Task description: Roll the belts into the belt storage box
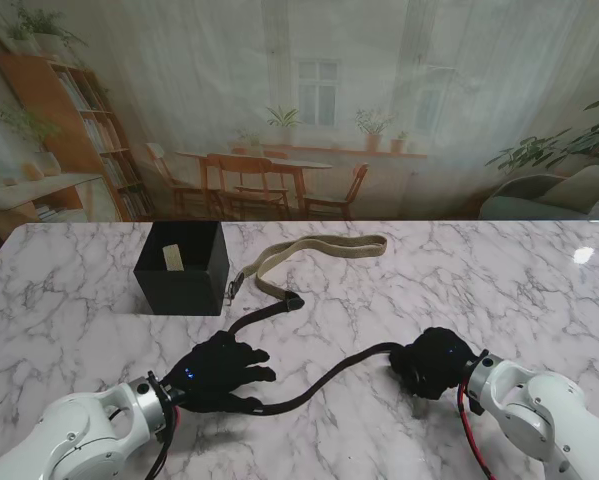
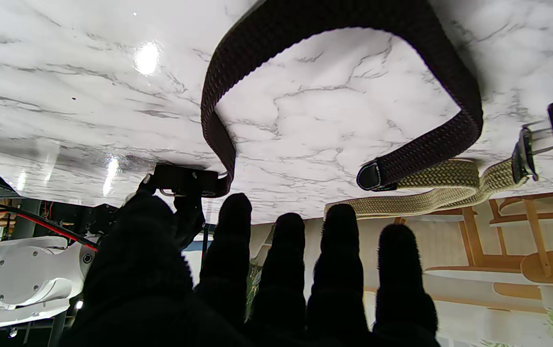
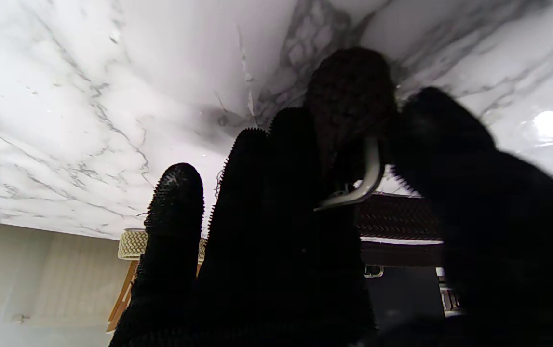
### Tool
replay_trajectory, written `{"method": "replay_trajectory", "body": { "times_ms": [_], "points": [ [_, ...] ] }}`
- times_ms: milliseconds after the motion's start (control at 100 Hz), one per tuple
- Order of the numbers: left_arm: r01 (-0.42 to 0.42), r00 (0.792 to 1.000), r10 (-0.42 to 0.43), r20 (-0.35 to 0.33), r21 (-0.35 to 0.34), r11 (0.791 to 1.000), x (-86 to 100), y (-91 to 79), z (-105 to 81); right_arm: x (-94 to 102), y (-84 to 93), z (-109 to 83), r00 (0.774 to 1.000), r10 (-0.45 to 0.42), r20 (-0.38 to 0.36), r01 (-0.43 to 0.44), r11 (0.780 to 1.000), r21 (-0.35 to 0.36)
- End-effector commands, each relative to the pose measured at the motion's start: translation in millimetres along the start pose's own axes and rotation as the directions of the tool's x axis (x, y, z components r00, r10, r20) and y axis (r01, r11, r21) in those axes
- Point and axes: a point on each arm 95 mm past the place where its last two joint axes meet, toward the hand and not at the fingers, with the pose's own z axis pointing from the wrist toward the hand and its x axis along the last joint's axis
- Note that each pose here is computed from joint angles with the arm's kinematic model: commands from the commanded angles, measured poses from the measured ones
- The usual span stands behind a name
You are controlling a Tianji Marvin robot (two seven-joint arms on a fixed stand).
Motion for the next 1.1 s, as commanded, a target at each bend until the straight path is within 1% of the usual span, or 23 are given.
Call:
{"method": "replay_trajectory", "body": {
  "times_ms": [0, 420, 730, 890, 1090],
  "points": [
    [0.003, 1.000, -0.003, 0.001, -0.016, 1.000, 0.7, 2.0, 0.2, 0.3, -10.9, -1.0, 1.000, 0.012, 0.012, -0.013, 1.000, 0.024],
    [0.005, 1.000, -0.005, 0.003, -0.018, 1.000, 0.5, 1.9, -0.2, 2.0, -15.9, 3.6, 0.998, 0.049, 0.029, -0.046, 0.996, -0.077],
    [0.005, 1.000, -0.004, 0.007, -0.016, 1.000, 0.1, 1.9, -0.7, 4.0, -18.4, 4.2, 0.997, 0.058, 0.043, -0.053, 0.994, -0.096],
    [0.007, 1.000, -0.007, 0.008, -0.016, 1.000, -0.3, 2.2, -0.4, 4.8, -19.6, 3.4, 0.997, 0.052, 0.052, -0.048, 0.995, -0.090],
    [0.006, 1.000, -0.006, 0.009, -0.016, 1.000, -0.5, 2.1, -0.8, 5.3, -19.8, 4.7, 0.997, 0.049, 0.058, -0.043, 0.994, -0.099]
  ]
}}
